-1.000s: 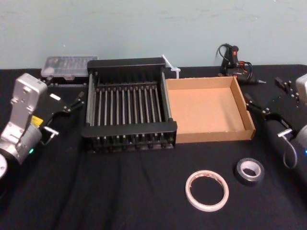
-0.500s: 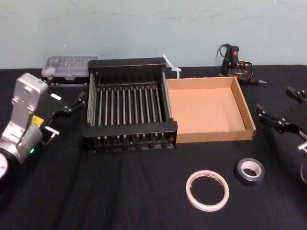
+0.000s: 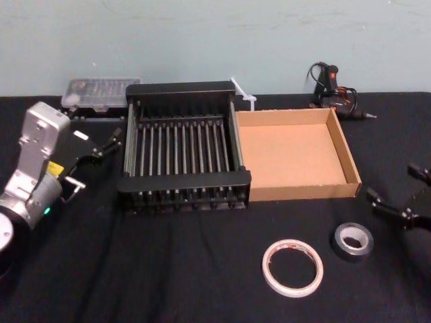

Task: Pick up the white tape and place it into the black box , Pick up the silver tape and place it into the brown box.

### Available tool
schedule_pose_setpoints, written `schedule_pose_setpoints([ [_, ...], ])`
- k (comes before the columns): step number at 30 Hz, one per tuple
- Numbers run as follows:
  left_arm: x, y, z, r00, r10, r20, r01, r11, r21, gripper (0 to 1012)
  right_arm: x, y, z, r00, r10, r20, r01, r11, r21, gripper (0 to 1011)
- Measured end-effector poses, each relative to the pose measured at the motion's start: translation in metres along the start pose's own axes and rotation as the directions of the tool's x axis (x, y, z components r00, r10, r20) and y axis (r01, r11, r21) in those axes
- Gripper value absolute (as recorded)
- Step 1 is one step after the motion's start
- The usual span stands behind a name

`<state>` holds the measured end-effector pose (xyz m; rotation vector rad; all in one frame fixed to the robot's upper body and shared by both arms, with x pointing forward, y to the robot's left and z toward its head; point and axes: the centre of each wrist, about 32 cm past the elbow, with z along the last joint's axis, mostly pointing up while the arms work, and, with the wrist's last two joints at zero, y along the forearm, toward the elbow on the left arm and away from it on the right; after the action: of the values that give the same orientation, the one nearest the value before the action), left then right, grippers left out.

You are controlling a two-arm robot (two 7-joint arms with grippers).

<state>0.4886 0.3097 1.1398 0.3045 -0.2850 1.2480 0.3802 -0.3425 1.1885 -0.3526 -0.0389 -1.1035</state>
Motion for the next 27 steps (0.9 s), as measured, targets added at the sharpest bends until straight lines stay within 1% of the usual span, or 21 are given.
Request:
schedule_pose_setpoints([
  [5, 0.0, 0.0, 0.0, 1.0, 0.0, 0.0, 0.0, 1.0, 0.0, 1001, -0.0042, -0.007, -0.006, 1.0, 0.017, -0.012, -0.017, 0.999, -0.043, 1000],
  [8, 0.0, 0.0, 0.0, 1.0, 0.0, 0.0, 0.0, 1.0, 0.0, 1001, -0.0056, -0.009, -0.008, 1.0, 0.023, -0.019, -0.024, 0.998, -0.058, 1000],
  [14, 0.0, 0.0, 0.0, 1.0, 0.0, 0.0, 0.0, 1.0, 0.0, 1001, -0.008, -0.01, -0.011, 0.998, 0.046, -0.053, -0.051, 0.994, -0.1, 1002],
  [21, 0.0, 0.0, 0.0, 1.0, 0.0, 0.0, 0.0, 1.0, 0.0, 1001, -0.0071, -0.007, -0.014, 0.994, 0.05, -0.096, -0.063, 0.989, -0.137, 1002],
  [24, 0.0, 0.0, 0.0, 1.0, 0.0, 0.0, 0.0, 1.0, 0.0, 1001, -0.0061, -0.005, -0.015, 0.993, 0.046, -0.106, -0.062, 0.987, -0.149, 1000],
  [27, 0.0, 0.0, 0.0, 1.0, 0.0, 0.0, 0.0, 1.0, 0.0, 1001, -0.005, -0.001, -0.018, 0.992, 0.045, -0.121, -0.066, 0.983, -0.172, 1002],
])
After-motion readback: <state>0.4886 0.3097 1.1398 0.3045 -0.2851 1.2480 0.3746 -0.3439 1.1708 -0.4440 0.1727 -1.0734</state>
